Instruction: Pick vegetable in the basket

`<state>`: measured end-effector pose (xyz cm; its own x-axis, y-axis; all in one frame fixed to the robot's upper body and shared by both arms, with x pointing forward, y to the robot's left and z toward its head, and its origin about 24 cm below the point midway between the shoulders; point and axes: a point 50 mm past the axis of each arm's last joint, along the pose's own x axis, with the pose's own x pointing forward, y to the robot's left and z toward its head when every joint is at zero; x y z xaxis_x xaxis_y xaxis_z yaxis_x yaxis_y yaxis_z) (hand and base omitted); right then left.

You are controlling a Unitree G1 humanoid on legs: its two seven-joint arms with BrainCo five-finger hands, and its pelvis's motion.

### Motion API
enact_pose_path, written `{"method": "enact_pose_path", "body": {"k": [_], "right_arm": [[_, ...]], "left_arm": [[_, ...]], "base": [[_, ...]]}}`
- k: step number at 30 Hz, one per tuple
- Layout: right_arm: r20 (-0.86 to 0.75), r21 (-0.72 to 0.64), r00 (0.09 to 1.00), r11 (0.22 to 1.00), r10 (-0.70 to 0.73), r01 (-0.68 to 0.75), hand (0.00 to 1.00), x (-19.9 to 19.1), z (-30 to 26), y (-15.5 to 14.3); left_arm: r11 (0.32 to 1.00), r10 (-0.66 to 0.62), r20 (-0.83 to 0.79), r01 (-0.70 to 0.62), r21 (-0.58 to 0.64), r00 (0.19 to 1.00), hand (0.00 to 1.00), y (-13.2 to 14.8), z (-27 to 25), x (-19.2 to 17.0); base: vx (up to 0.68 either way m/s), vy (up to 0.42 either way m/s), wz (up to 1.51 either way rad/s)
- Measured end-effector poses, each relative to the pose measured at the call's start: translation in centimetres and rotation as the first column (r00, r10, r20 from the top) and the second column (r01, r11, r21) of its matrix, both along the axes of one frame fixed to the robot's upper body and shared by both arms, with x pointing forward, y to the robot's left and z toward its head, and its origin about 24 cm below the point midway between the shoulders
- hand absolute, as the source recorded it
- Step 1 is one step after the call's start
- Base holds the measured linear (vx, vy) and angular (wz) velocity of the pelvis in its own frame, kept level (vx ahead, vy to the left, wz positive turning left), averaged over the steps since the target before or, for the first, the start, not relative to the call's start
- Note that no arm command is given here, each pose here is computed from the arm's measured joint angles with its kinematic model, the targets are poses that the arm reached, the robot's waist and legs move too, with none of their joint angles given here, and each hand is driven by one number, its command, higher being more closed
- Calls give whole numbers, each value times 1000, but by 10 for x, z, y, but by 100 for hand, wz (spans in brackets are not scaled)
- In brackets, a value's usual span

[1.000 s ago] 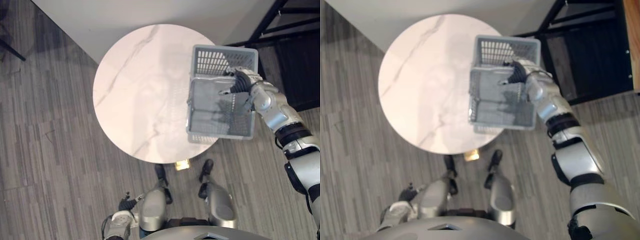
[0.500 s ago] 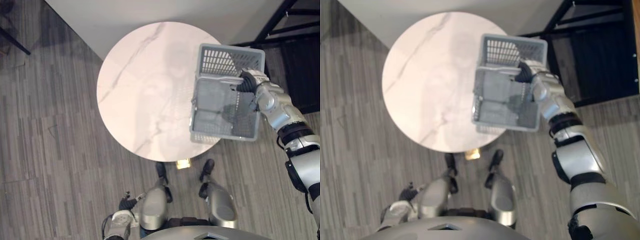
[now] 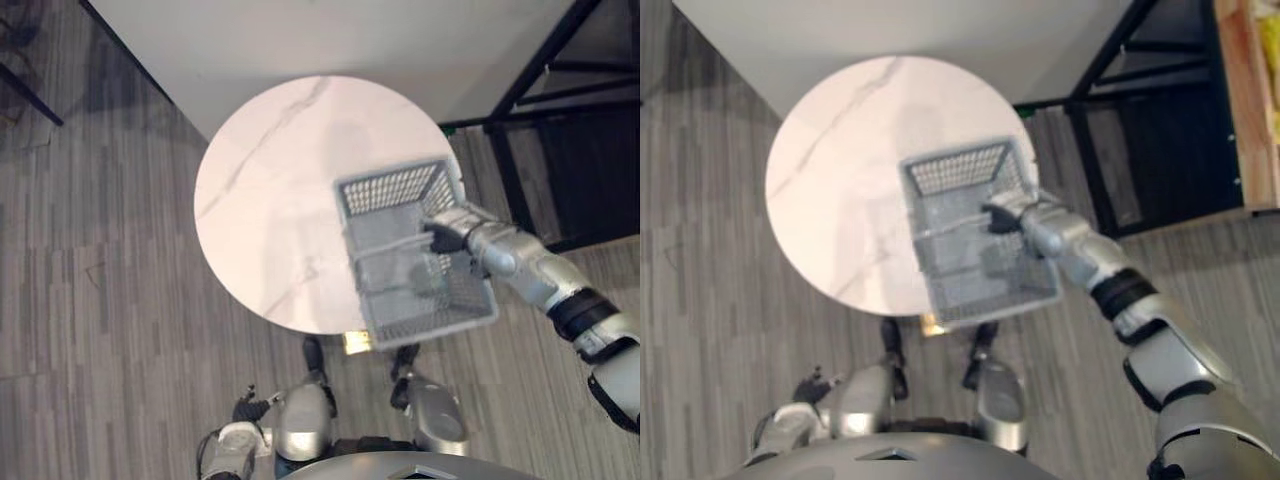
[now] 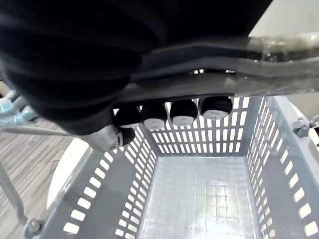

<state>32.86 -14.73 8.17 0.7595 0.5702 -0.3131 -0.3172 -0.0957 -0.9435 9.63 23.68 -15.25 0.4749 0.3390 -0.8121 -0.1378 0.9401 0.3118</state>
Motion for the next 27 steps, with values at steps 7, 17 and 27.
{"method": "enact_pose_path", "body": {"k": [7, 17, 27], "right_arm": [[-15, 32, 992, 991, 127, -127, 100, -29, 19, -3], [41, 78, 992, 990, 119, -121, 100, -52, 42, -26], [-40, 76, 995, 993, 90, -87, 100, -68, 19, -40]], "left_arm": [[999, 21, -67, -19, 28, 998, 0, 16, -1, -17], [999, 53, -125, -51, 15, 991, 0, 19, -5, -39], [999, 34, -140, -32, 14, 990, 0, 16, -6, -41]], "base": [[0, -15, -12], [19, -24, -8], [28, -9, -13]]}}
